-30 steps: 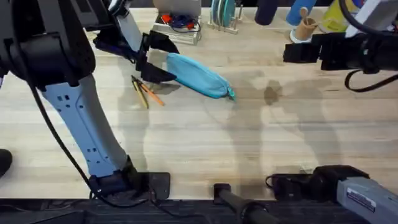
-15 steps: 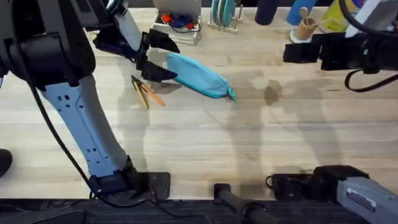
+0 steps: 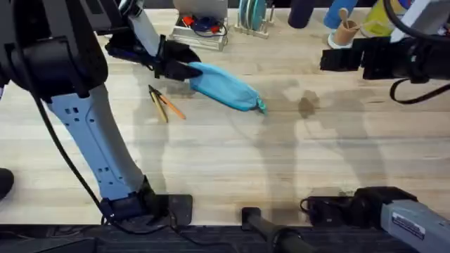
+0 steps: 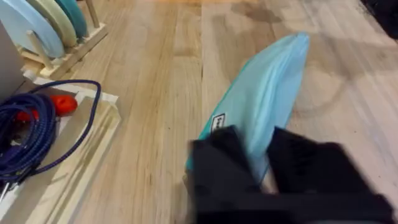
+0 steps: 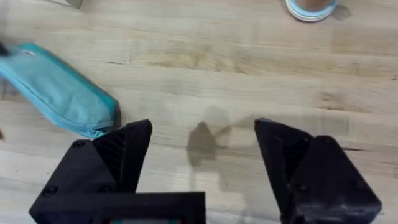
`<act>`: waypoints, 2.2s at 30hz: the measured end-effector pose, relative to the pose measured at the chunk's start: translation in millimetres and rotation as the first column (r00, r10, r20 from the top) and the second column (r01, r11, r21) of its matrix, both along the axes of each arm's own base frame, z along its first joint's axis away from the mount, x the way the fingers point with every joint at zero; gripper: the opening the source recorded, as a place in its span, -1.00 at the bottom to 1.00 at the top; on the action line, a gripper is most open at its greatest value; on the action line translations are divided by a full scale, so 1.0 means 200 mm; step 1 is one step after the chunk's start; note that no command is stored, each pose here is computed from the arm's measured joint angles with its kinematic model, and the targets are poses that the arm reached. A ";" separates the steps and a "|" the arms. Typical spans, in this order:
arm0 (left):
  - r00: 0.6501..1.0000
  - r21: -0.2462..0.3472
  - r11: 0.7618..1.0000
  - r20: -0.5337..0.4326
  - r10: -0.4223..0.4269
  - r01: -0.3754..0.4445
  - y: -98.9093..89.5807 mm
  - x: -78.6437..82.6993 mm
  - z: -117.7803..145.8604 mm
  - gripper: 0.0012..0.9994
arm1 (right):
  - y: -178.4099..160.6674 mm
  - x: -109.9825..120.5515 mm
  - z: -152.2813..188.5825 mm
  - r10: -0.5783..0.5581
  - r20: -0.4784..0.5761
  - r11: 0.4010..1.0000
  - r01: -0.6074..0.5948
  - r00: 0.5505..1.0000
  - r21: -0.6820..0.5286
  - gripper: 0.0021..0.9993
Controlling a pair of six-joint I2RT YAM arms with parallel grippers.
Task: Unzip the bag, pick up the pens from the table one at a time and place them inside, then zip the bag closed.
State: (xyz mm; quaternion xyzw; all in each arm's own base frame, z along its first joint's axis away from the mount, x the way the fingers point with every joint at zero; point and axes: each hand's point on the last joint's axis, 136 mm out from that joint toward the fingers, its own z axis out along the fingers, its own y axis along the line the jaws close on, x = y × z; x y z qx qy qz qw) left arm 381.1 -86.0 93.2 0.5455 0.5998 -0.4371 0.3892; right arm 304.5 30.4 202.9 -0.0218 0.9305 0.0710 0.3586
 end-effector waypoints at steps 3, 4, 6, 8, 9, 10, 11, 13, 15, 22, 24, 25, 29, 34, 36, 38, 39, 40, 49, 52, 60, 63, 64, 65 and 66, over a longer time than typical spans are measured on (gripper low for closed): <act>1.000 0.007 1.000 -0.001 -0.007 0.007 0.00 0.00 -0.01 -0.90 | 0.00 0.00 0.00 0.000 -0.003 1.000 0.000 1.000 0.000 0.99; 1.000 0.007 1.000 -0.001 -0.008 0.008 0.00 -0.01 -0.01 -0.91 | 0.00 -0.01 -0.01 0.000 -0.006 1.000 0.000 1.000 0.000 0.99; 1.000 0.007 1.000 -0.001 -0.008 0.008 0.00 -0.01 -0.01 -0.91 | 0.00 -0.01 -0.01 0.000 -0.015 1.000 0.000 1.000 0.000 0.99; 1.000 0.007 1.000 -0.001 -0.008 0.008 0.00 -0.01 -0.01 -0.91 | 0.00 -0.02 -0.02 0.000 -0.022 1.000 0.000 1.000 -0.001 0.99; 1.000 0.007 1.000 -0.001 -0.008 0.008 0.00 -0.01 -0.01 -0.92 | 0.00 -0.02 -0.02 0.000 -0.022 1.000 0.000 1.000 -0.001 0.99; 1.000 0.007 1.000 -0.001 -0.008 0.008 0.00 -0.01 -0.01 -0.92 | 0.00 -0.02 -0.02 0.000 -0.022 1.000 0.000 1.000 -0.001 0.99; 1.000 0.007 1.000 -0.001 -0.008 0.008 0.00 -0.01 -0.01 -0.92 | 0.00 -0.02 -0.02 0.000 -0.023 1.000 0.000 1.000 -0.001 0.99; 1.000 0.007 1.000 -0.001 -0.008 0.008 0.00 -0.01 -0.01 -0.92 | 0.00 -0.02 -0.02 0.000 -0.022 1.000 0.000 1.000 -0.001 0.99; 1.000 0.007 1.000 -0.001 -0.008 0.008 0.00 0.00 -0.01 -0.92 | 0.00 -0.02 -0.02 0.000 -0.023 1.000 0.000 1.000 -0.001 1.00; 1.000 0.007 1.000 -0.001 -0.008 0.008 0.00 0.00 -0.01 -0.92 | 0.00 -0.02 -0.02 0.000 -0.024 1.000 0.000 1.000 0.000 1.00; 1.000 0.007 1.000 0.000 -0.008 0.008 0.00 0.00 -0.01 -0.92 | 0.00 -0.02 -0.02 0.002 -0.021 1.000 -0.002 1.000 0.001 1.00; 1.000 0.008 1.000 0.002 -0.008 0.007 0.00 0.00 -0.01 -0.92 | 0.01 -0.02 -0.02 0.006 -0.022 1.000 -0.006 1.000 0.006 1.00; 1.000 0.009 1.000 0.010 -0.008 0.008 0.00 0.00 -0.01 -0.92 | 0.08 -0.03 -0.01 0.065 -0.022 0.996 -0.063 0.998 0.065 1.00; 1.000 0.013 1.000 0.029 -0.009 0.009 0.00 0.01 -0.02 -0.92 | 0.20 -0.06 0.01 0.217 -0.007 0.967 -0.214 0.976 0.139 1.00; 0.999 0.014 1.000 0.037 -0.009 0.008 0.00 0.02 -0.02 -0.92 | 0.26 -0.08 0.00 0.295 -0.001 0.943 -0.291 0.956 0.162 1.00; 0.999 0.014 1.000 0.040 -0.010 0.009 0.00 0.02 -0.02 -0.92 | 0.30 -0.11 -0.01 0.369 -0.002 0.916 -0.362 0.930 0.175 1.00; 0.999 0.015 1.000 0.040 -0.010 0.010 -0.01 0.02 -0.02 -0.92 | 0.32 -0.12 -0.02 0.396 -0.006 0.904 -0.389 0.918 0.176 1.00; 0.999 0.015 1.000 0.041 -0.010 0.010 -0.01 0.02 -0.02 -0.92 | 0.33 -0.13 -0.04 0.424 -0.011 0.893 -0.415 0.906 0.176 1.00; 0.999 0.015 1.000 0.041 -0.010 0.010 -0.01 0.02 -0.02 -0.92 | 0.37 -0.12 -0.15 0.519 -0.058 0.842 -0.498 0.853 0.207 1.00; 0.999 0.015 1.000 0.041 -0.010 0.010 -0.01 0.02 -0.02 -0.92 | 0.39 -0.12 -0.20 0.538 -0.086 0.831 -0.511 0.838 0.219 1.00; 0.999 0.015 1.000 0.041 -0.010 0.010 0.00 0.02 -0.02 -0.92 | 0.54 -0.15 -0.35 0.675 -0.145 0.735 -0.641 0.724 0.219 0.99; 0.999 0.015 1.000 0.042 -0.010 0.010 0.00 0.02 -0.02 -0.92 | 0.59 -0.15 -0.41 0.709 -0.161 0.704 -0.674 0.687 0.223 0.99; 0.999 0.015 1.000 0.041 -0.010 0.010 0.00 0.02 -0.02 -0.92 | 0.60 -0.15 -0.43 0.715 -0.165 0.698 -0.680 0.679 0.225 0.99; 0.999 0.015 1.000 0.042 -0.010 0.010 0.00 0.02 -0.02 -0.92 | 0.61 -0.15 -0.44 0.721 -0.169 0.692 -0.685 0.672 0.227 0.99; 0.999 0.015 1.000 0.042 -0.010 0.010 0.00 0.02 -0.02 -0.92 | 0.62 -0.14 -0.46 0.725 -0.170 0.688 -0.689 0.667 0.227 0.99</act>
